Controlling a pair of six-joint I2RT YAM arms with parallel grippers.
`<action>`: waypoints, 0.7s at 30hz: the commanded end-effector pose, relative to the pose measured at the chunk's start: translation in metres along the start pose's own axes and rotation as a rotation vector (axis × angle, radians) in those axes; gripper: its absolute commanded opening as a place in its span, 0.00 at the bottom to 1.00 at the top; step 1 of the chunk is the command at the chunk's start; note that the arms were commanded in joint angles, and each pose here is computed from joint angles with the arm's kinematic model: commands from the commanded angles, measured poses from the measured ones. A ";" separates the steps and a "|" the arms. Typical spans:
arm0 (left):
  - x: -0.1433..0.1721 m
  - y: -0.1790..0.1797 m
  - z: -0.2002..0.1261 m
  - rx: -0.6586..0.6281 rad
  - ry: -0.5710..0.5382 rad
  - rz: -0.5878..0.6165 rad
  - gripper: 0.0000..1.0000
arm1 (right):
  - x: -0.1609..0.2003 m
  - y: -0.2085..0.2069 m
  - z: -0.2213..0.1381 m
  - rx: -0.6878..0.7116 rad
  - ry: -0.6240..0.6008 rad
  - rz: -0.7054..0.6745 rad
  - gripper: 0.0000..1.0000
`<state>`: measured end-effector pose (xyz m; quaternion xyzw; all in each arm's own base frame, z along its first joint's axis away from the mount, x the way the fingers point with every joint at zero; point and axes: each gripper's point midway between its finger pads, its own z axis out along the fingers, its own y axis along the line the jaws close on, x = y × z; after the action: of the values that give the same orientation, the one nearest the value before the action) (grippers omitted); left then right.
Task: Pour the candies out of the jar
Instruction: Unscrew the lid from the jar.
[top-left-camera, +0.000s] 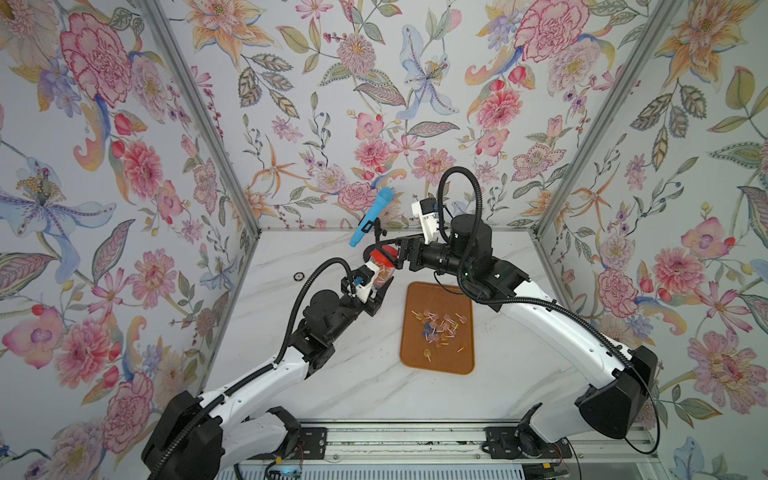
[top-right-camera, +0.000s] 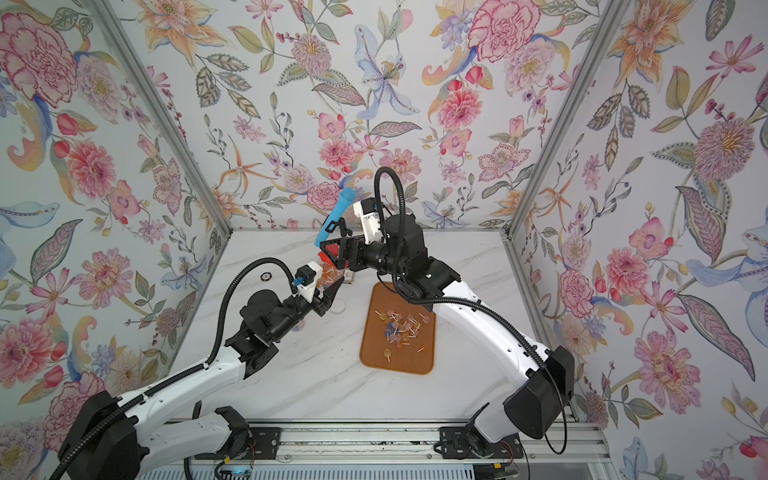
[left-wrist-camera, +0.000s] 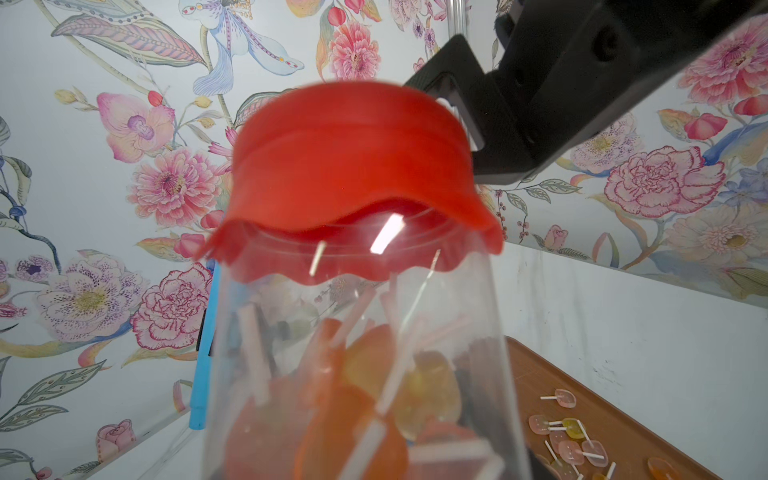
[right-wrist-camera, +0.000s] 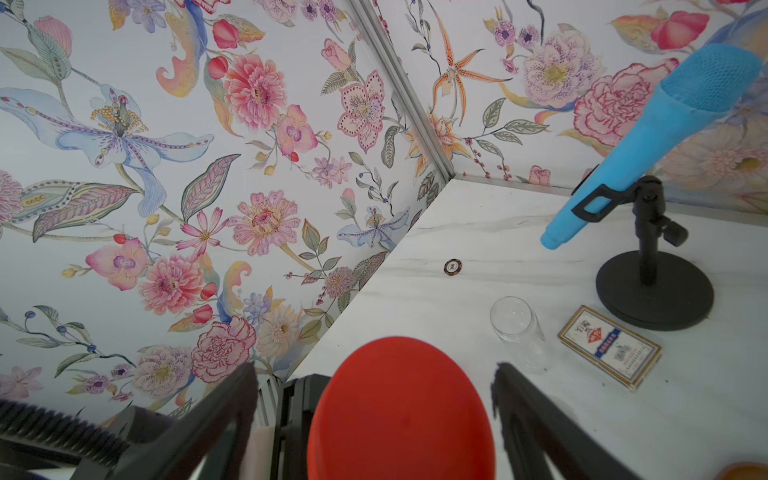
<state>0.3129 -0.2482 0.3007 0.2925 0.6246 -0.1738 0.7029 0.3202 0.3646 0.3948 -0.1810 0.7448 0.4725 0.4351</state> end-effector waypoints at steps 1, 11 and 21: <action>-0.017 0.006 0.000 -0.046 -0.042 0.040 0.00 | -0.002 -0.008 0.010 0.063 0.000 0.009 0.86; -0.019 0.005 -0.001 -0.045 -0.044 0.055 0.00 | 0.009 -0.015 0.018 0.100 0.028 0.029 0.79; -0.020 0.013 0.001 -0.090 -0.041 0.041 0.00 | 0.009 -0.007 0.016 0.043 0.050 0.043 0.60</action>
<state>0.3149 -0.2459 0.2972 0.2971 0.6284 -0.1447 0.7042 0.3304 0.3747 0.3714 -0.1644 0.7747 0.4444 0.4187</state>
